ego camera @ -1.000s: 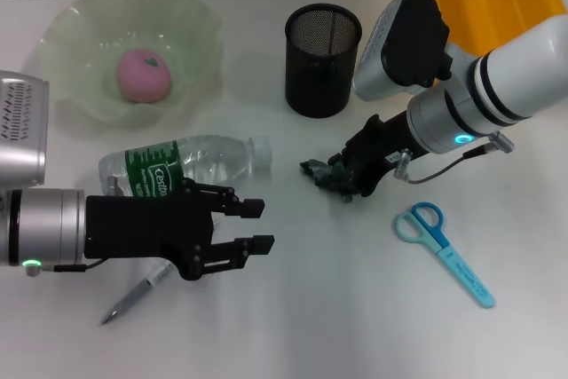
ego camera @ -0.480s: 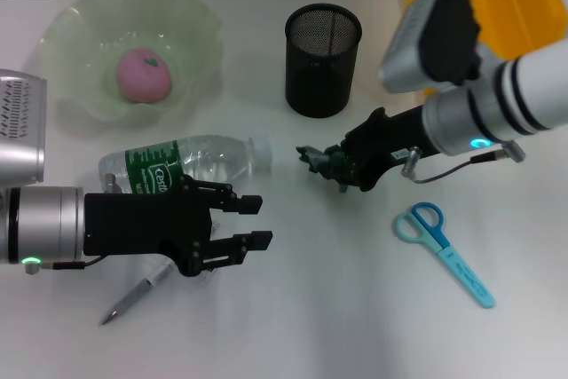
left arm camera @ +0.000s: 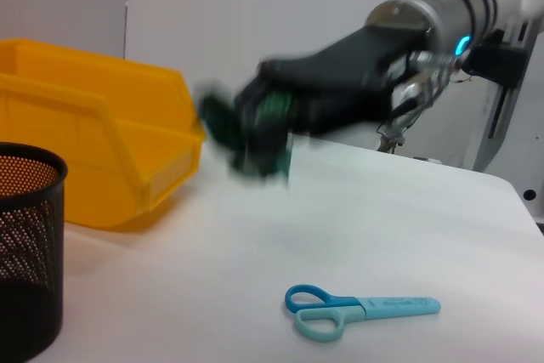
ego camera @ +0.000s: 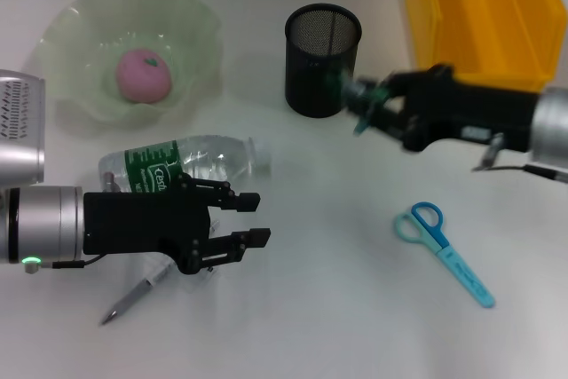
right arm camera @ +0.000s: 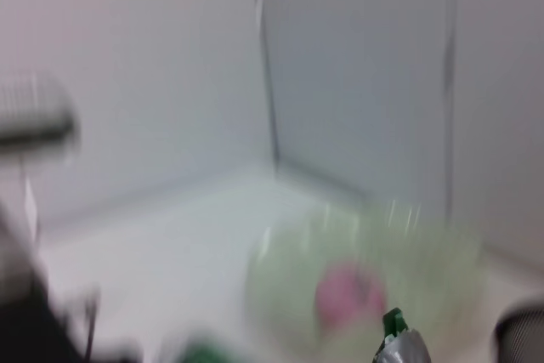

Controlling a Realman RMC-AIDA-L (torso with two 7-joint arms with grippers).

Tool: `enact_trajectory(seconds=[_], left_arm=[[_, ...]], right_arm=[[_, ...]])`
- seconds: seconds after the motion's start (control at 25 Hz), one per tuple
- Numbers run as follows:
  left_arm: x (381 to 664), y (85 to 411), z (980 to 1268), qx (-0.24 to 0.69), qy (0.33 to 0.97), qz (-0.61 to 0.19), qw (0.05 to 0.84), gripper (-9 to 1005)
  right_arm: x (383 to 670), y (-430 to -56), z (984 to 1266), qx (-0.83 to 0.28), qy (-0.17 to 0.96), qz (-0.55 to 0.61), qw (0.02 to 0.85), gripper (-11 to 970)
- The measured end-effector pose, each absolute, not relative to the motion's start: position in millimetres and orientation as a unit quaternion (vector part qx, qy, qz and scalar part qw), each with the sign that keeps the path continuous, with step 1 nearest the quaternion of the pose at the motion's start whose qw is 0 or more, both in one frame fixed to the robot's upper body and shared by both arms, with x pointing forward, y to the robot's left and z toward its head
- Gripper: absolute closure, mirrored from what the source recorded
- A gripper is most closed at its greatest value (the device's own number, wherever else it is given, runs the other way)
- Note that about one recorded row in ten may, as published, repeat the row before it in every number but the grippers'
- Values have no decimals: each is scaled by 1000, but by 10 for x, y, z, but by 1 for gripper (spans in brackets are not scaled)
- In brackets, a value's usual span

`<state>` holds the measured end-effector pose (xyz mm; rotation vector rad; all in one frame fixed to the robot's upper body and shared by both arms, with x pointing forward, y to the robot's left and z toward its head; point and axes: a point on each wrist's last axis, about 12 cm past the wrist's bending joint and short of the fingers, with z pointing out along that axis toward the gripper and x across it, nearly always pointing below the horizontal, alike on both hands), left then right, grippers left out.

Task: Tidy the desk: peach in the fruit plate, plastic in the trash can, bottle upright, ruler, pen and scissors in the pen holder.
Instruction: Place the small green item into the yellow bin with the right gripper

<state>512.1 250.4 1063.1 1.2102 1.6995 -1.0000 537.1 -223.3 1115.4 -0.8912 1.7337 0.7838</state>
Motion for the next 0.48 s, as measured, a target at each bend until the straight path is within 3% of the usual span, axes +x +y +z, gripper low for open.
enact_trajectory(seconds=[0.28,0.48], left_arm=[[5152,2486,10640,480,672,-392,405,543],[5163,2485,10635,479,675,-388,406,543]], right_arm=[[5159,-2790,10986,-263,639,338,639,772],[5137,-3066,10879,-205,635,289,686,772]])
